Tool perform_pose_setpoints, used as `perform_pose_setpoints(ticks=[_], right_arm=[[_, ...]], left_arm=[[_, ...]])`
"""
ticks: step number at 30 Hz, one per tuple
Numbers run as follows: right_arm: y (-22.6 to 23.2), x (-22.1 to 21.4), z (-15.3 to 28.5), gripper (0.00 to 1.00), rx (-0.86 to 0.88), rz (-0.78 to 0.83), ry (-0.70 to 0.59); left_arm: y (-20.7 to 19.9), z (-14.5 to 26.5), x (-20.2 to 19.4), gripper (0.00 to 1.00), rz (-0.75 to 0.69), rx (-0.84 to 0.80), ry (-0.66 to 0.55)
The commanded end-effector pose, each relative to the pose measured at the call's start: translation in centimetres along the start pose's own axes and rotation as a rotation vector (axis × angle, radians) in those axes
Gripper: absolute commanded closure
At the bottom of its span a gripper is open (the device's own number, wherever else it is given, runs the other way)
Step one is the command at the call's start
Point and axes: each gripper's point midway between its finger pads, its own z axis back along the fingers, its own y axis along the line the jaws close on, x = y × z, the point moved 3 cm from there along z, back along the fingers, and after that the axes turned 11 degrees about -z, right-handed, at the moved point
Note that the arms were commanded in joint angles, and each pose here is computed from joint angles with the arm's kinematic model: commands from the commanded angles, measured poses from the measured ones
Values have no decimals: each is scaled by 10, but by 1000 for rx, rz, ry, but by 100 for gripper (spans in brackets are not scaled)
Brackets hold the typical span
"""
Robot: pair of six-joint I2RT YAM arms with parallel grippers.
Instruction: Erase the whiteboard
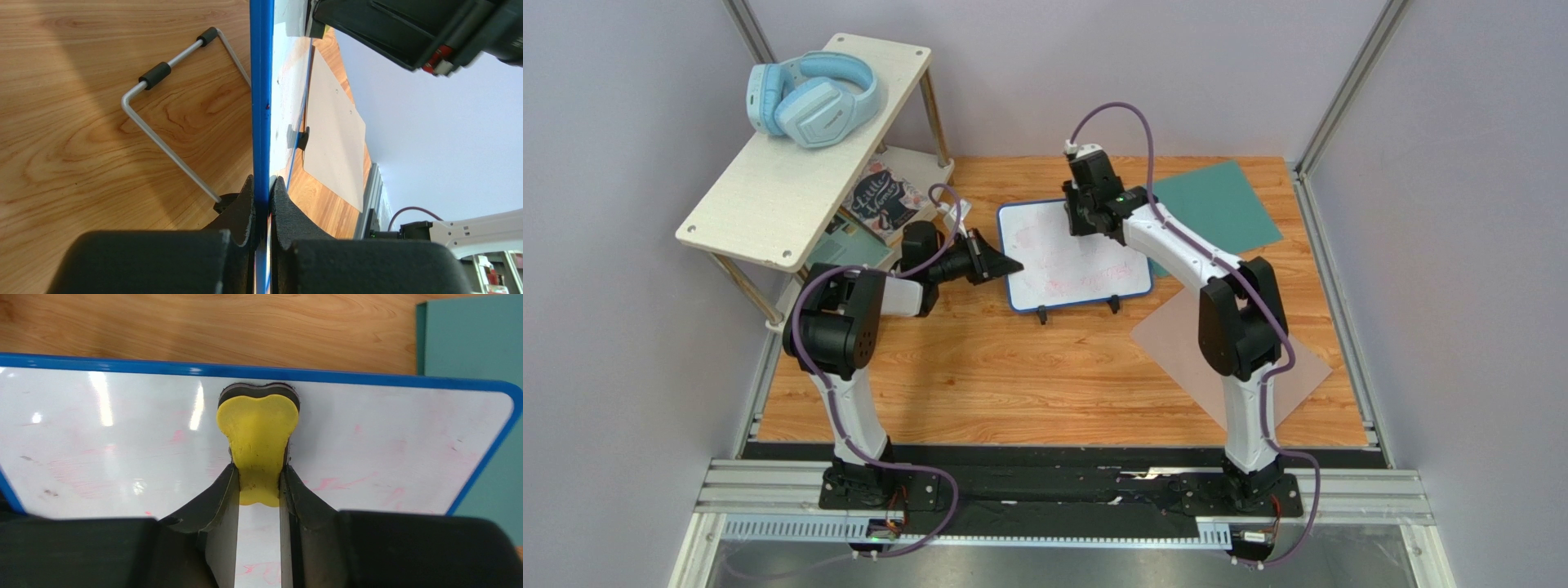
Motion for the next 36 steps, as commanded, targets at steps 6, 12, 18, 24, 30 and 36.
perform_pose_setpoints(ticks=[6, 12, 18, 24, 30, 36], right_arm=[[-114, -69, -19, 100, -265, -90, 201], [-93, -96, -15, 100, -169, -68, 248], [-27, -100, -10, 100, -17, 60, 257], [56, -108, -4, 100, 112, 259, 274], [96, -128, -11, 100, 84, 422, 328], [45, -112, -33, 100, -111, 310, 278]], left_arm=[[20, 0, -13, 100, -49, 88, 18], [20, 0, -13, 100, -50, 85, 18], [20, -1, -13, 100, -53, 83, 17], [19, 0, -13, 100, -55, 81, 15], [18, 0, -13, 100, -54, 79, 15], [18, 1, -12, 100, -54, 83, 13]])
